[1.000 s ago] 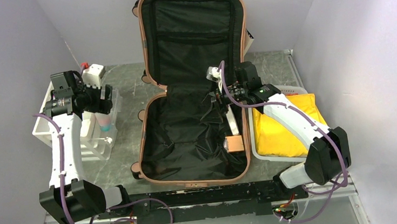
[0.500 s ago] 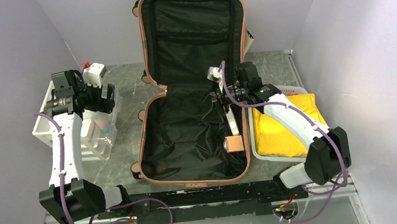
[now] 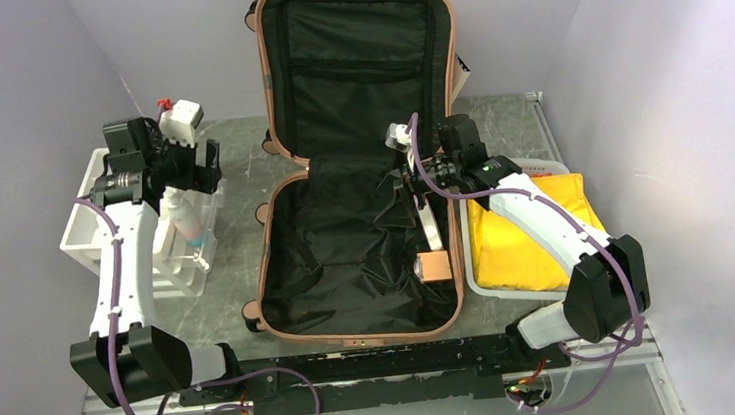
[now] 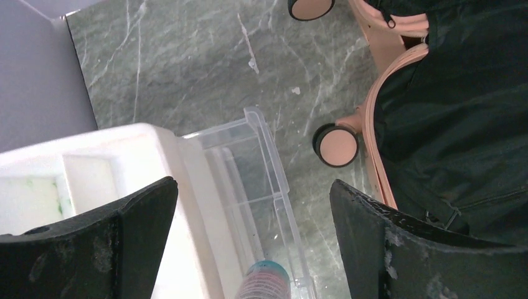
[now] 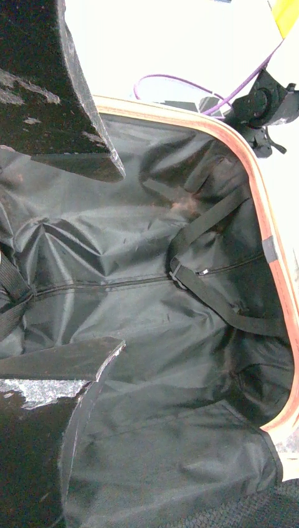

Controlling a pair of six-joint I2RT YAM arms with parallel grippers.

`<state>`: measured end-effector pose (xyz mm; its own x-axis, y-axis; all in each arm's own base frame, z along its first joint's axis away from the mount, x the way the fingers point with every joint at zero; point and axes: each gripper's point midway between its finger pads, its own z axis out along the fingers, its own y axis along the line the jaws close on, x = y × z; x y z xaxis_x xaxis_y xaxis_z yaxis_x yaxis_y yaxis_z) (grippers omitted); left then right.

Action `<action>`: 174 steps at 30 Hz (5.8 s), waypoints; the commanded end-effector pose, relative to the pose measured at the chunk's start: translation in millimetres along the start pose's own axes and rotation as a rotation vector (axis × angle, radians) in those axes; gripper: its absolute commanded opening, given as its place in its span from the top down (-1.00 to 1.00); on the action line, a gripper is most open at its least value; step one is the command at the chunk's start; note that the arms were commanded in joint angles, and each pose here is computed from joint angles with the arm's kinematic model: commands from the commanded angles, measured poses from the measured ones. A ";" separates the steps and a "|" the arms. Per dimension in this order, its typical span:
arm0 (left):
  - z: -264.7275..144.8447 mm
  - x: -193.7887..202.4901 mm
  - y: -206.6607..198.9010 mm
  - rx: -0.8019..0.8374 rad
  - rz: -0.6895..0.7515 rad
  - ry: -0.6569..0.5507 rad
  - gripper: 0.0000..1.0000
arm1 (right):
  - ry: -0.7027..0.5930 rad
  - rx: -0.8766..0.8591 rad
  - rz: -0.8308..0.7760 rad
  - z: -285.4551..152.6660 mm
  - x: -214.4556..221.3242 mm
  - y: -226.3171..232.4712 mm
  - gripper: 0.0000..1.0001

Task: Open, take out, and arrange the luggage
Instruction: Place the personal item in the drawer, then close the drawer of the storage box.

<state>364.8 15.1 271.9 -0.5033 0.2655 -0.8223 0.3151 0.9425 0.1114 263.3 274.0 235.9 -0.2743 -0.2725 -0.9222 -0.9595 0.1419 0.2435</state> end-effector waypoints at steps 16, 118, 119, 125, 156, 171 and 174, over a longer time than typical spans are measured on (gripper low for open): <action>-21.5 -67.1 8.9 -0.086 0.041 -0.199 -0.93 | -0.018 -0.023 -0.060 -0.6 -3.3 -1.7 -1.00; -7.1 24.6 100.4 -0.197 -0.200 0.066 -0.22 | -0.064 -0.562 0.205 321.5 -63.6 77.9 -0.37; -4.6 27.5 101.3 -0.196 -0.203 0.074 -0.12 | -0.063 -0.552 0.212 322.6 -62.5 74.6 -0.35; 2.2 39.9 99.2 -0.182 -0.232 0.094 0.24 | -0.067 -0.537 0.221 330.2 -57.4 67.6 -0.33; -22.8 60.8 30.4 -0.015 -0.357 0.096 0.90 | -0.192 -0.487 -0.016 376.2 -77.7 93.4 -0.38; -27.5 25.8 64.4 -0.031 -0.400 0.000 0.90 | 0.012 -0.448 -0.063 288.2 -86.2 102.1 -0.70; -29.1 22.7 72.9 -0.028 -0.430 -0.021 0.90 | 0.030 -0.417 0.030 283.5 -78.9 95.3 -0.85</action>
<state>342.0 99.0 240.8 -0.6516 -0.0830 -0.7541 0.0379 0.9892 -0.1416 207.1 597.2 193.2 -0.3308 -0.3715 -0.8675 -0.8624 -0.2541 0.4377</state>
